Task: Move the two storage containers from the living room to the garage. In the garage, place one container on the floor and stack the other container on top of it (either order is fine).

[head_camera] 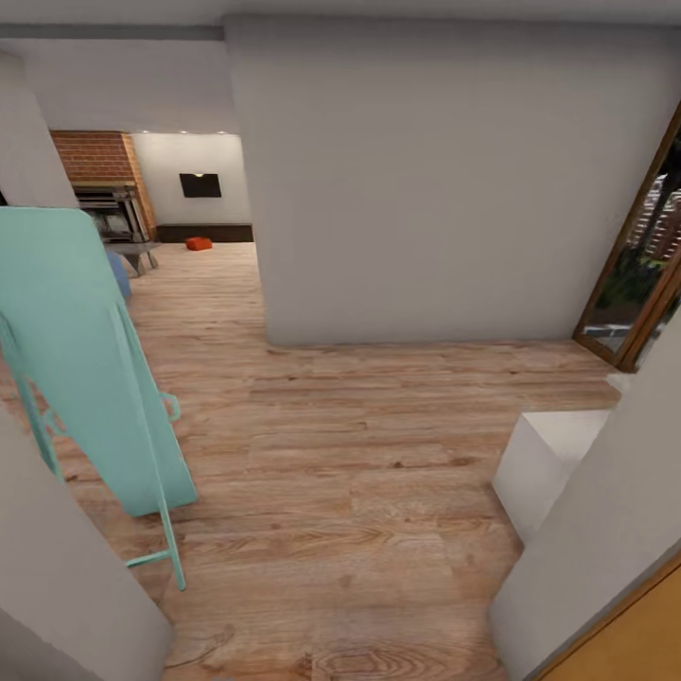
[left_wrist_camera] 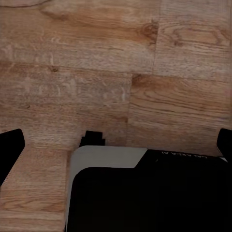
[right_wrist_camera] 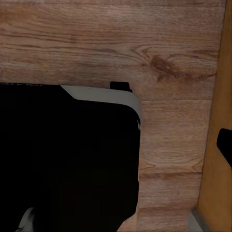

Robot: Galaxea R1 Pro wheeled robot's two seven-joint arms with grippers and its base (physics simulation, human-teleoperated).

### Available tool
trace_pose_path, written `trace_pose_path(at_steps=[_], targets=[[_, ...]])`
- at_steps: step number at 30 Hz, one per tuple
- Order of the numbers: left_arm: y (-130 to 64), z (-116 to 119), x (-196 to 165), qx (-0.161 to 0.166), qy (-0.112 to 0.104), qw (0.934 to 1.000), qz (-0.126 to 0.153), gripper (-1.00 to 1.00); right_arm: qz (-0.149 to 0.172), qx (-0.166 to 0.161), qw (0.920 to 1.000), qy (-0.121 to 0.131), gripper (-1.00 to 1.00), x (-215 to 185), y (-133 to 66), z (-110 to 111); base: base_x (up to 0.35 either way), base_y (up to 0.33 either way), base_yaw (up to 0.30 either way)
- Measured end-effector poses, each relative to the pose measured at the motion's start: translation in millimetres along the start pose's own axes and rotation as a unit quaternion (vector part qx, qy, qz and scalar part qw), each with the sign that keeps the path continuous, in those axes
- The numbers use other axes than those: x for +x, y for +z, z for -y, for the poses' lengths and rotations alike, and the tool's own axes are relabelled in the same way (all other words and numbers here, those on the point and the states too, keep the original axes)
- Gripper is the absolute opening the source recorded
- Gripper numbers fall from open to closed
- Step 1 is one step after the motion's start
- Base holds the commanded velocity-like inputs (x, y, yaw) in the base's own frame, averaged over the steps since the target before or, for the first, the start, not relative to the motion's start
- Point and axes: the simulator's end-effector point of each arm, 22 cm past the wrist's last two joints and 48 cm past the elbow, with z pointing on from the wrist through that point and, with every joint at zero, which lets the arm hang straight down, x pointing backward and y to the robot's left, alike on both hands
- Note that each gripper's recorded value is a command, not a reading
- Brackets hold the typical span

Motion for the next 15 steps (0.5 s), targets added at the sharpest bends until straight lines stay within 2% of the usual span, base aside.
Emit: trace_pose_path(at_steps=[15], targets=[[0.0, -0.1, 0.3, 0.0, 0.0, 1.0, 0.0, 1.0, 0.001, 0.0, 1.0, 0.0, 1.0, -0.5, 0.0, -0.3, 0.321, 0.0, 0.0]])
